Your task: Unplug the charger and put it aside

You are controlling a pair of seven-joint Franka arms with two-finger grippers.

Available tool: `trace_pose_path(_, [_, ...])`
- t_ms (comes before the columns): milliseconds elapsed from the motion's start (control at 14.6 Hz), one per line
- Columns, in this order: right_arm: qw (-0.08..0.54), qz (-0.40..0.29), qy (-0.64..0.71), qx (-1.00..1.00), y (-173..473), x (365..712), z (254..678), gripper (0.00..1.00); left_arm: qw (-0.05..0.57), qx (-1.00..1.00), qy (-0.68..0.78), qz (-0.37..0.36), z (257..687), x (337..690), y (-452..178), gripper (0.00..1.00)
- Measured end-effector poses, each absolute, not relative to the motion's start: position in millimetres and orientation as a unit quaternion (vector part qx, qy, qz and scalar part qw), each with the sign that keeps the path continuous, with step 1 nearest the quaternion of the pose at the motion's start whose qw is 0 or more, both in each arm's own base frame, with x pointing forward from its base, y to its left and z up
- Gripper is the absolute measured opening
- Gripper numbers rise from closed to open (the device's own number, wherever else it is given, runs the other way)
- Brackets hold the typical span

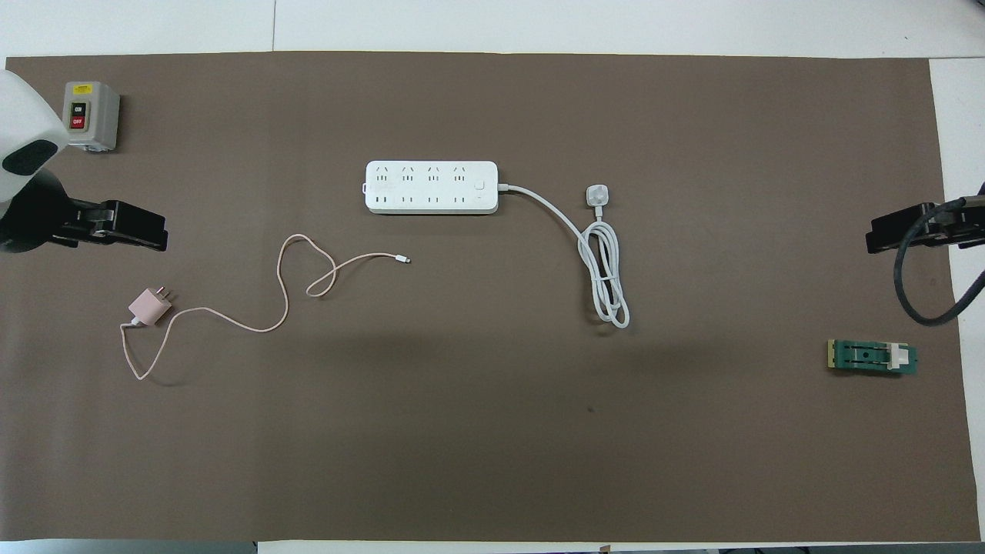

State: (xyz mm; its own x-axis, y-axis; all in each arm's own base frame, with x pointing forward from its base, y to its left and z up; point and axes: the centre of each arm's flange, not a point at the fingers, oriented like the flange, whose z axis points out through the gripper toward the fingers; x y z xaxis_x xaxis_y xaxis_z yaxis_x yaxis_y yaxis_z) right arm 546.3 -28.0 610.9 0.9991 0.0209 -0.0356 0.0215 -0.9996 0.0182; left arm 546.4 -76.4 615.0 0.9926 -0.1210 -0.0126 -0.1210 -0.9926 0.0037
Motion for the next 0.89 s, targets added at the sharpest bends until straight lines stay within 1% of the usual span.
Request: trace_pose_path(893, [0.009,-0.018,0.01,1.0,-28.2,546.2,610.9,1.0,0.001,0.998,-0.054,-0.02,614.0,544.2,-69.1,1.0])
